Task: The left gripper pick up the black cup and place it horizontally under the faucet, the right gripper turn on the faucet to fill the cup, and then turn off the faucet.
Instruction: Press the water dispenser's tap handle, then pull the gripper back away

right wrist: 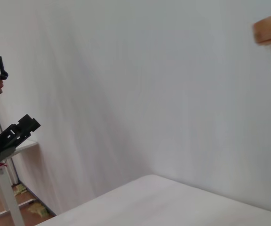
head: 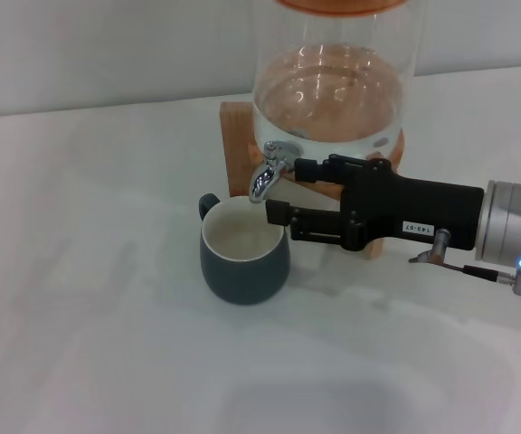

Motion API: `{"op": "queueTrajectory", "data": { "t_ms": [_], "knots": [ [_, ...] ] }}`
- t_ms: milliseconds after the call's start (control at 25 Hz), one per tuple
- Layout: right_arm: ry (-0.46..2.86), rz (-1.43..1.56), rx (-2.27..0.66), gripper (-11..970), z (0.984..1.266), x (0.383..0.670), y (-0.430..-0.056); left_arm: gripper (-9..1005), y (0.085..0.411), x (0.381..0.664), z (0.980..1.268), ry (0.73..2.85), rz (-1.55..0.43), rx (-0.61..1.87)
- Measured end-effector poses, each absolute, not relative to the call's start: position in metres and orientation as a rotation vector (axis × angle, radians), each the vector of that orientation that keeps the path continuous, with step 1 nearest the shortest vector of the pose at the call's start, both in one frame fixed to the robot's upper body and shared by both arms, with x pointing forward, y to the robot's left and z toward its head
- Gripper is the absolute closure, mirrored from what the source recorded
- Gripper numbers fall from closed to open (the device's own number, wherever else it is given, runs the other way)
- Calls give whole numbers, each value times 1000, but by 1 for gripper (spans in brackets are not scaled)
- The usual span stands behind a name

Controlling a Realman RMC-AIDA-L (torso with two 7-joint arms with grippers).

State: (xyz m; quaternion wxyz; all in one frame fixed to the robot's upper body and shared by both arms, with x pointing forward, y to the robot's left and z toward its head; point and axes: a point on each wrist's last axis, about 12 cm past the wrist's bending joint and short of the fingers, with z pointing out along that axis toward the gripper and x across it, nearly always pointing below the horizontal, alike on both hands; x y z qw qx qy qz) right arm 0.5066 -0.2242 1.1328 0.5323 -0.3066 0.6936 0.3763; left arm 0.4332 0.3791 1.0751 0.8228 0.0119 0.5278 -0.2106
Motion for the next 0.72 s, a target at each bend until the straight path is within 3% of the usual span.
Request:
{"op": "queueTrajectory", "data": {
  "t_ms": [720],
  "knots": [
    [1583, 1014, -785, 178, 1142, 496, -226, 234, 379, 434, 1075, 1122, -448, 26]
  ]
}}
